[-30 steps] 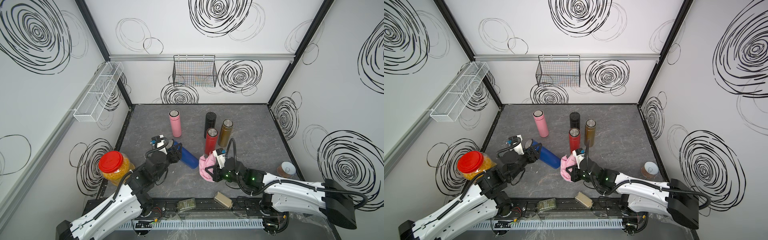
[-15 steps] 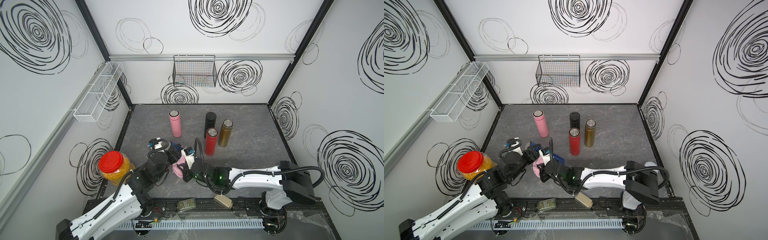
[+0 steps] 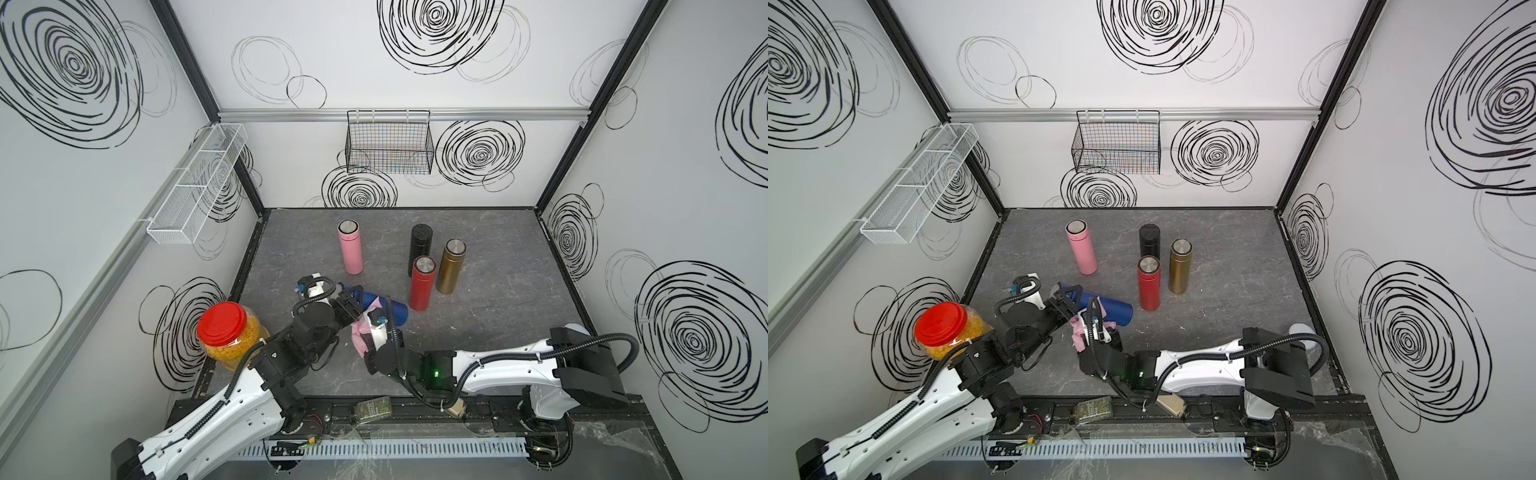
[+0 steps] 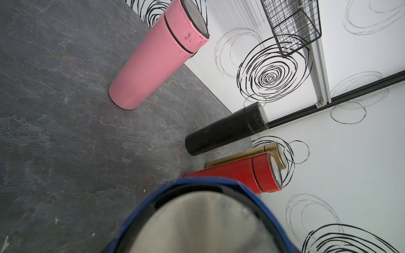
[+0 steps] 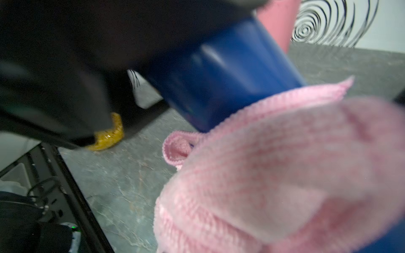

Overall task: Wipe the surface of the thermos
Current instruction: Wipe the dirt from the surface of the thermos.

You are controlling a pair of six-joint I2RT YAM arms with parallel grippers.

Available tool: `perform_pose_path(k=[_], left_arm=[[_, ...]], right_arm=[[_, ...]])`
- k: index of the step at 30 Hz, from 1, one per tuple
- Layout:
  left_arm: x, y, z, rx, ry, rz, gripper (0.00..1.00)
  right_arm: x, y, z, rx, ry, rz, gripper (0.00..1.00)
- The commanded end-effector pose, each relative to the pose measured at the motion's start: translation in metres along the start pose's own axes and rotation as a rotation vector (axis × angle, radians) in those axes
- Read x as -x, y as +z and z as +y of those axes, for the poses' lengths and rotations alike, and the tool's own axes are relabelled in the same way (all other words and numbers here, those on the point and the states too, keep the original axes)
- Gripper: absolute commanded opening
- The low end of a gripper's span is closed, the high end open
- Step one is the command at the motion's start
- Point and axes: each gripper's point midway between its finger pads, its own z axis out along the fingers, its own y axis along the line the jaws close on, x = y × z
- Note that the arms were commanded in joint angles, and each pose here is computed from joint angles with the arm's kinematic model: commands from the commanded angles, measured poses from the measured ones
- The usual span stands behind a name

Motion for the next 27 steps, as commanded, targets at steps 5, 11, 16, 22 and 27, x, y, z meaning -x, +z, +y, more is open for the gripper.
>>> perform_pose_path(k=[5,11,16,22,27], left_arm=[[0.024,-0.013,-0.034,-0.13,-0.041,-0.077,0.0],[0.028,-0.018,-0.039,-0.18,-0.003,-0.074,0.0],[0.032,-0.026,-0.058,-0.294,0.026,-0.057,0.0],[0.04,-0.044,-0.081,-0.423,0.041,-0.054,0.0],[0.037,-0.048,-0.096,-0.535,0.004,-0.028,0.0]], right_arm=[[-0.014,0.005,-0.044,-0.139,0.073,0.053,0.0],[-0.044,-0.039,-0.102,-0.165,0.258,0.11,0.0],[-0.04,-0.068,-0.113,0.001,0.36,0.08,0.0],[-0.031,-0.103,-0.146,0.14,0.527,-0.037,0.0],[-0.003,-0.134,-0.163,0.26,0.609,-0.253,0.0]])
